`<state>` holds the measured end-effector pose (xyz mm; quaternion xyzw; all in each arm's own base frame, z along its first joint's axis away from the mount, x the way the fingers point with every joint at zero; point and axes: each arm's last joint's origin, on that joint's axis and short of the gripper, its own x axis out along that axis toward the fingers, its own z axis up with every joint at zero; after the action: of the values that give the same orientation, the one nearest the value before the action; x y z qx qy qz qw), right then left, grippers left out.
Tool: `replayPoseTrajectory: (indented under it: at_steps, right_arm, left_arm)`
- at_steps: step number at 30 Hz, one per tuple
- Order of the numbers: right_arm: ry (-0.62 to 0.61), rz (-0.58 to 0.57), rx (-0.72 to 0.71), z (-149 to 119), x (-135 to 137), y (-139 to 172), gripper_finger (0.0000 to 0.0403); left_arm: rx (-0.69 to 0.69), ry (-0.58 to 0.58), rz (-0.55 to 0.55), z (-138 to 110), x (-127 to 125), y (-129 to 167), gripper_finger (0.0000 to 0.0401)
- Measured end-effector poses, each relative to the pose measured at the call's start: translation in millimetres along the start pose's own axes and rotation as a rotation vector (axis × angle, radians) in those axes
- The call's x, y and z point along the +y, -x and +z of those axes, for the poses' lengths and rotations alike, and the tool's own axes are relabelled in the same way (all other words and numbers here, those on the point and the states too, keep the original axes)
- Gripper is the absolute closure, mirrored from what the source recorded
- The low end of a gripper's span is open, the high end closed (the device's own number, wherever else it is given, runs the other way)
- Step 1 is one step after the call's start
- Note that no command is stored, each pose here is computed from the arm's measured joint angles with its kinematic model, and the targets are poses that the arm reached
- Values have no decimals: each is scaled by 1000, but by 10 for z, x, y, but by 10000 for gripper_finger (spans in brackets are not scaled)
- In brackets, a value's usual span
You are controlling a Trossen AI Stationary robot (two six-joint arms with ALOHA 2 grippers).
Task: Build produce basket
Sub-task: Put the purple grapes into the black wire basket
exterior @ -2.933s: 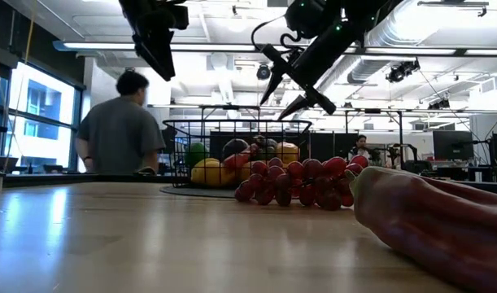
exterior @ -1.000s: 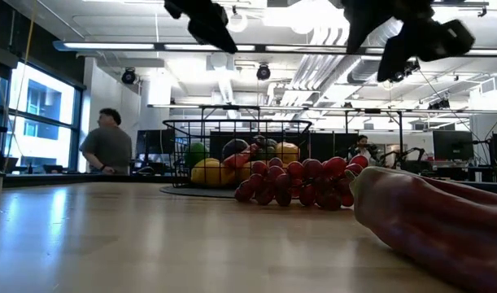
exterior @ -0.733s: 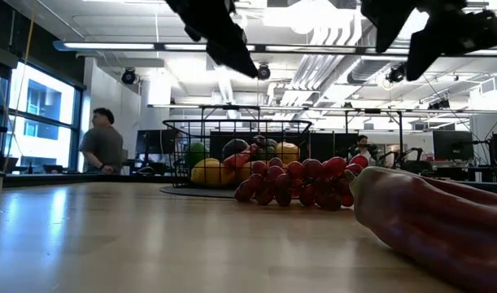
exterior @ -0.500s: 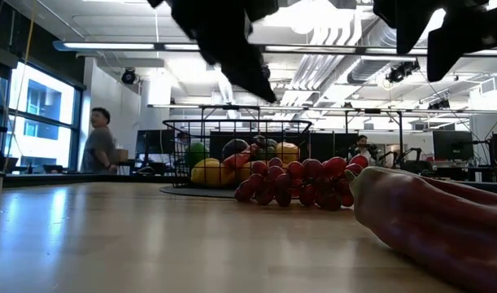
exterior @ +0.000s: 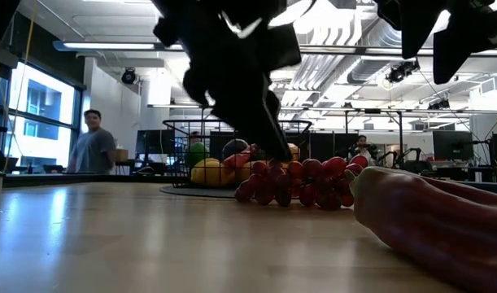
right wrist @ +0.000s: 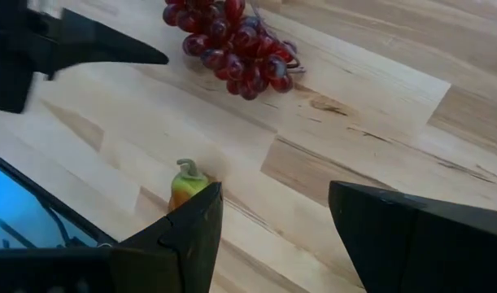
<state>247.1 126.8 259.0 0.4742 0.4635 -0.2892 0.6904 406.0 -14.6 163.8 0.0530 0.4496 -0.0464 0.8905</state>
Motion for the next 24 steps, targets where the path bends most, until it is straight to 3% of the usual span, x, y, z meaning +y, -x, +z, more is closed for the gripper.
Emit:
replayPoseTrajectory:
  at_steps: [15, 19, 24]
  right_arm:
    - [-22, -13, 5, -45, -17, 6, 197]
    - [-22, -14, 5, -45, -18, 7, 197]
    - [-21, -16, 5, -45, -19, 6, 197]
  left_arm:
    - [99, 29, -10, -213, -10, -396, 125]
    - [101, 51, -17, -213, -23, -397, 171]
    - [109, 52, -27, -205, -38, -333, 256]
